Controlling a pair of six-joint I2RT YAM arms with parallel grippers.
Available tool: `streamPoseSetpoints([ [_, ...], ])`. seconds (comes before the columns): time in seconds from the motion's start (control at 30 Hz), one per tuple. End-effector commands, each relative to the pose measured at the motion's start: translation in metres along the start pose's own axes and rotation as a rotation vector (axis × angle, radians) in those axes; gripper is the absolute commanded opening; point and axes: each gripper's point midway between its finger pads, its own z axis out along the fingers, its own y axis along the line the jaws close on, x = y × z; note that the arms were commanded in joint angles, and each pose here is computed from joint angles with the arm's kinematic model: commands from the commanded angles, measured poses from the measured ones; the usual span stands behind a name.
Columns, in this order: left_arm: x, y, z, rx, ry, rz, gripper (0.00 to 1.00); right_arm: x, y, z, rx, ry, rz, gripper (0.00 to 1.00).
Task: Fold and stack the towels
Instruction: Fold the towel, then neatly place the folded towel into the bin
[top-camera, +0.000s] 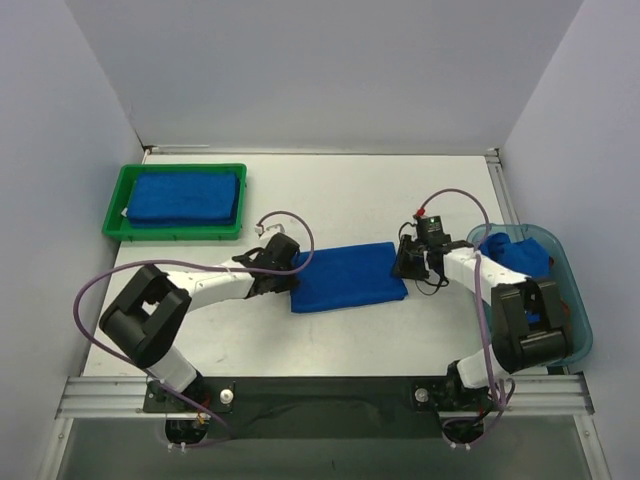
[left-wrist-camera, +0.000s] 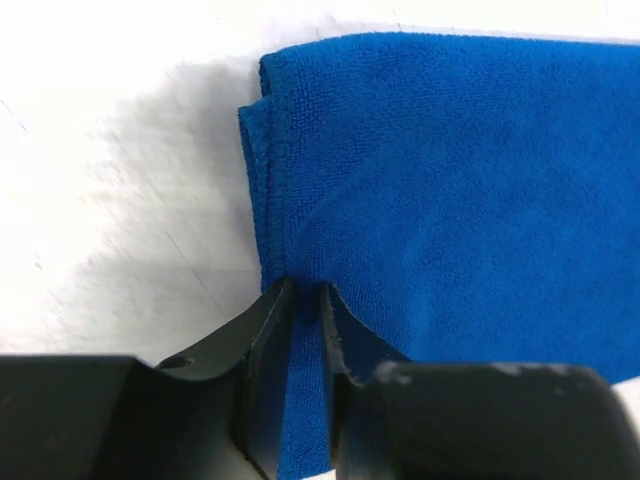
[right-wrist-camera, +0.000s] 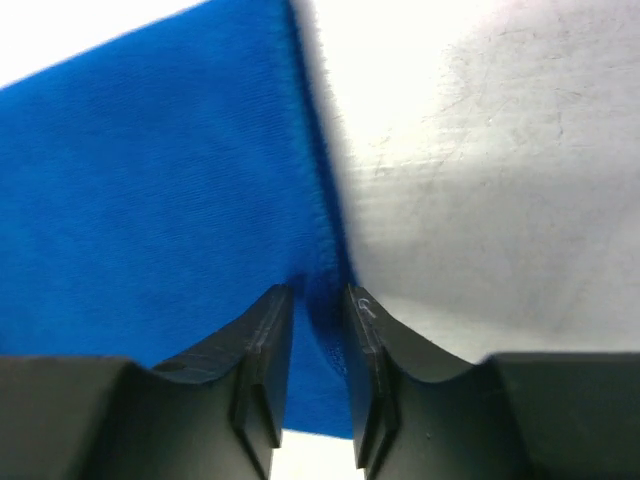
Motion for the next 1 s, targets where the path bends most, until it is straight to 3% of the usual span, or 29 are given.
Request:
streamPoseSetpoints([
  [0.0,0.009,0.003,-0.013,-0.038,0.035,-0.024,0.29,-0.01,0.011,-0.026,-0.026,-0.05,-0.084,0.3],
  [0.07,-0.008,0.0,-0.029,-0.025,-0.02,-0.028,0.34,-0.021,0.029,-0.041,-0.05,-0.107,-0.175,0.34],
  [0.17,-0.032,0.009,-0.047,-0.026,-0.06,-0.05,0.51,-0.024,0.05,-0.055,-0.052,-0.147,-0.305,0.46],
  [0.2,-0.033,0.009,-0.051,-0.009,-0.041,-0.054,0.57,-0.019,0.072,-0.06,-0.089,-0.152,-0.37,0.55],
  [0.27,-0.052,0.023,-0.06,-0.001,-0.068,-0.079,0.77,-0.011,0.096,-0.064,-0.138,-0.147,-0.459,0.63],
  [0.33,-0.063,0.037,-0.072,-0.002,-0.1,-0.082,0.91,0.006,0.133,-0.066,-0.199,-0.132,-0.579,0.65],
  [0.4,-0.081,0.058,-0.084,-0.014,-0.136,-0.087,0.98,0.026,0.163,-0.064,-0.223,-0.109,-0.705,0.67],
  [0.57,-0.094,0.105,-0.099,-0.052,-0.124,-0.104,0.98,0.069,0.212,-0.048,-0.238,-0.028,-0.901,0.71],
  [0.7,-0.101,0.145,-0.114,-0.109,-0.15,-0.159,0.97,0.095,0.228,-0.024,-0.157,0.028,-1.035,0.68],
  [0.97,-0.087,0.161,-0.119,-0.131,-0.175,-0.143,0.97,0.121,0.235,0.002,-0.03,0.065,-1.171,0.57],
])
